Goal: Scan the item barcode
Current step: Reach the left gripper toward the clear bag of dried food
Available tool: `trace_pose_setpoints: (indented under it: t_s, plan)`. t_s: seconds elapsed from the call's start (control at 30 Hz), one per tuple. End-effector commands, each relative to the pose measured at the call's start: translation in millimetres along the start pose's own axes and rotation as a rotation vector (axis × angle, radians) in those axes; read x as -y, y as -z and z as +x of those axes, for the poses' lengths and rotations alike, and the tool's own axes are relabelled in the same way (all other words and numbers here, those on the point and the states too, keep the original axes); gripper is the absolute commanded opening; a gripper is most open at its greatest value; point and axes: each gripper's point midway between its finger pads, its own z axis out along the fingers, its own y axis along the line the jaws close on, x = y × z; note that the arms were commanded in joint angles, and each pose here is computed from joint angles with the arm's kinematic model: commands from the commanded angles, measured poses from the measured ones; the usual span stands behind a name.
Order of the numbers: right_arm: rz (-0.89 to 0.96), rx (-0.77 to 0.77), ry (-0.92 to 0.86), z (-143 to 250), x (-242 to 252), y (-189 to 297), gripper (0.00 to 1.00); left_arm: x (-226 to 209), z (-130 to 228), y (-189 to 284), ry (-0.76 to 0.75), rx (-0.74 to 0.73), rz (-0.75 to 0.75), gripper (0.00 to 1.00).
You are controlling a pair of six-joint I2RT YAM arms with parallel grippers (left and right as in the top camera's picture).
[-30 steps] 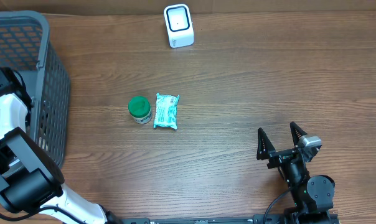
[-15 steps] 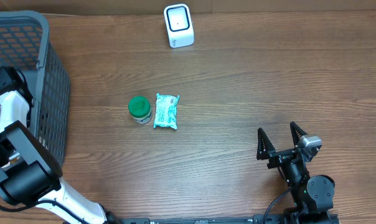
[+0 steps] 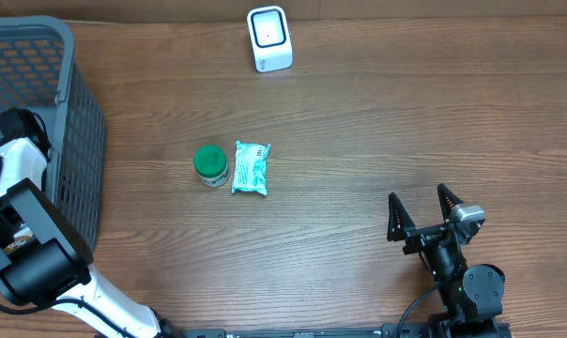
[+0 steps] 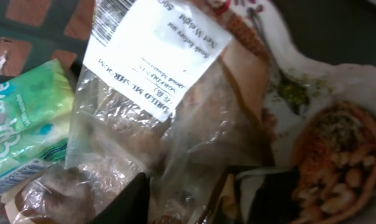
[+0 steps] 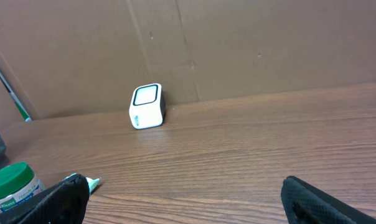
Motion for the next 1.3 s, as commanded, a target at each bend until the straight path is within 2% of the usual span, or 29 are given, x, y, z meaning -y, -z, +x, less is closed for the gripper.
trace_pose_setpoints:
  t_s: [0.0,0.03,0.07,0.27,0.4,0.63,0.83,0.93,1.0,1.07,1.17,1.2,1.27]
  plan:
    - [0.012,-0.001,0.004,3,3,0,1.0,9,40,-30,-0.034,-0.121,-0.017,0.26]
    - [0.012,-0.001,0.004,3,3,0,1.0,9,41,-30,-0.035,-0.121,-0.017,0.07]
    - [0.012,-0.001,0.004,3,3,0,1.0,9,41,-30,-0.036,-0.122,-0.018,0.04]
    - [0.012,-0.001,0.004,3,3,0,1.0,11,34,-12,-0.049,-0.156,0.029,0.04]
    - [0.012,-0.001,0.004,3,3,0,1.0,9,8,20,-0.028,-0.154,0.102,0.04]
    - [0.012,-0.001,0.004,3,3,0,1.0,-23,-45,95,0.023,-0.051,0.137,0.04]
    - [0.012,-0.001,0.004,3,3,0,1.0,-45,-61,138,0.075,0.049,0.174,0.04]
    - [0.012,-0.001,0.004,3,3,0,1.0,-43,-63,142,0.016,0.068,0.194,0.04]
    - [0.012,-0.001,0.004,3,3,0,1.0,-29,-61,139,-0.113,0.067,0.254,0.04]
    - [0.012,-0.001,0.004,3,3,0,1.0,-18,-57,134,-0.164,0.057,0.294,0.15]
    - [0.012,-0.001,0.004,3,3,0,1.0,-3,-51,122,-0.177,0.034,0.327,0.44]
    - [0.012,-0.001,0.004,3,3,0,1.0,1,-50,117,-0.18,0.028,0.329,0.51]
    - [0.012,-0.001,0.004,3,3,0,1.0,8,-45,105,-0.198,0.007,0.322,0.59]
